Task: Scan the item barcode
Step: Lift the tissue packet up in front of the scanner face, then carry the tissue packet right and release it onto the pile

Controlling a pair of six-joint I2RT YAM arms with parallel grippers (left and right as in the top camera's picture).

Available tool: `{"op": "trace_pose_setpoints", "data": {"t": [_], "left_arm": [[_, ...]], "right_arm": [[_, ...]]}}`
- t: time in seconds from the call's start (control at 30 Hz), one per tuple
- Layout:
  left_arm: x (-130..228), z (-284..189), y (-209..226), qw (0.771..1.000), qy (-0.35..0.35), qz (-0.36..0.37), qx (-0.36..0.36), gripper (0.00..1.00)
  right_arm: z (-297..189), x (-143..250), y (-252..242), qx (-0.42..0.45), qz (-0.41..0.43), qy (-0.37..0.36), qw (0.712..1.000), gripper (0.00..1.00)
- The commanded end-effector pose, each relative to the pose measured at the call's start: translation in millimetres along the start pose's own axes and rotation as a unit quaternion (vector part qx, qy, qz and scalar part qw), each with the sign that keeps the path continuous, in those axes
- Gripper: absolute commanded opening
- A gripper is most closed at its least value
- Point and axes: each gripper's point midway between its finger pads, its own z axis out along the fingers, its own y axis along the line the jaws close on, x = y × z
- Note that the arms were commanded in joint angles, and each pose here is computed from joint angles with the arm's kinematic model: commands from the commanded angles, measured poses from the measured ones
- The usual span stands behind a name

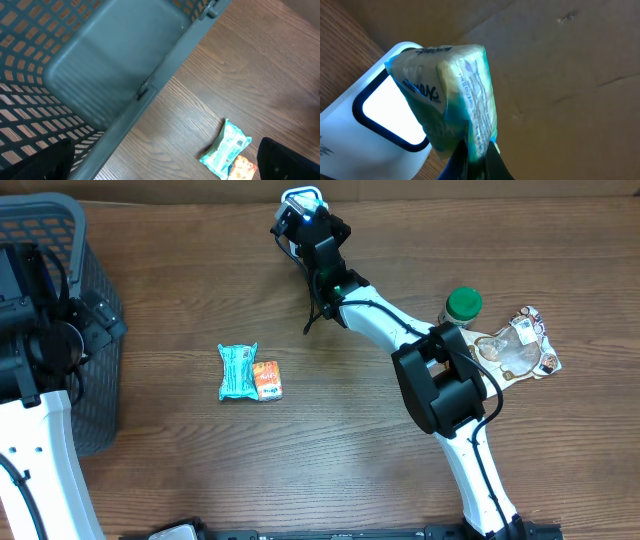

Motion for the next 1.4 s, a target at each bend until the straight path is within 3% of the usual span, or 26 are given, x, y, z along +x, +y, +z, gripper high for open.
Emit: {"op": "trace_pose_setpoints", "data": {"t": [0.0,0.2,0.3,0.4,0.5,0.63,0.7,0.83,1.0,1.13,1.23,1.37], "left_arm": [[-5,-3,2,1.0,-0.009,-0.005,-0.005,0.99],[-5,-3,2,1.0,-0.009,-0.005,-0.005,1.0],[-5,-3,2,1.0,-0.009,-0.005,-0.005,1.0],[-5,-3,2,1.0,-0.009,-0.005,-0.005,1.0],[-5,-3,2,1.0,-0.009,-0.005,-0.005,1.0],[-5,-3,2,1.0,-0.009,-0.005,-0.005,1.0],[-5,-3,2,1.0,-0.009,-0.005,-0.005,1.0],[-5,-3,2,1.0,-0.009,-0.005,-0.005,1.0],[-5,-3,2,1.0,-0.009,-0.005,-0.005,1.0],[-5,-3,2,1.0,-0.009,-0.005,-0.005,1.0],[-5,-3,2,1.0,-0.009,-0.005,-0.005,1.0],[-5,-3,2,1.0,-0.009,-0.005,-0.005,1.0]], "right_arm": [[2,-1,9,-0.006,0.001,-0.004,1.0,0.04],[-12,-13,16,-0.031,0.007,-0.003,0.999,0.04],[-32,-34,7,-0.053,0.058,-0.008,0.997,0.04],[-67,-56,1,-0.127,0.118,-0.012,0.985,0.04],[-113,-72,-7,-0.225,0.218,0.004,0.95,0.04],[-176,-69,-31,-0.323,0.354,0.072,0.875,0.04],[-204,-50,-48,-0.348,0.387,0.122,0.845,0.04],[-251,7,-76,-0.366,0.386,0.226,0.816,0.04],[-274,94,-95,-0.343,0.396,0.373,0.765,0.04],[-265,167,-111,-0.283,0.463,0.464,0.7,0.04],[-261,228,-118,-0.213,0.539,0.524,0.624,0.04],[-263,290,-119,-0.145,0.604,0.562,0.546,0.04]]}}
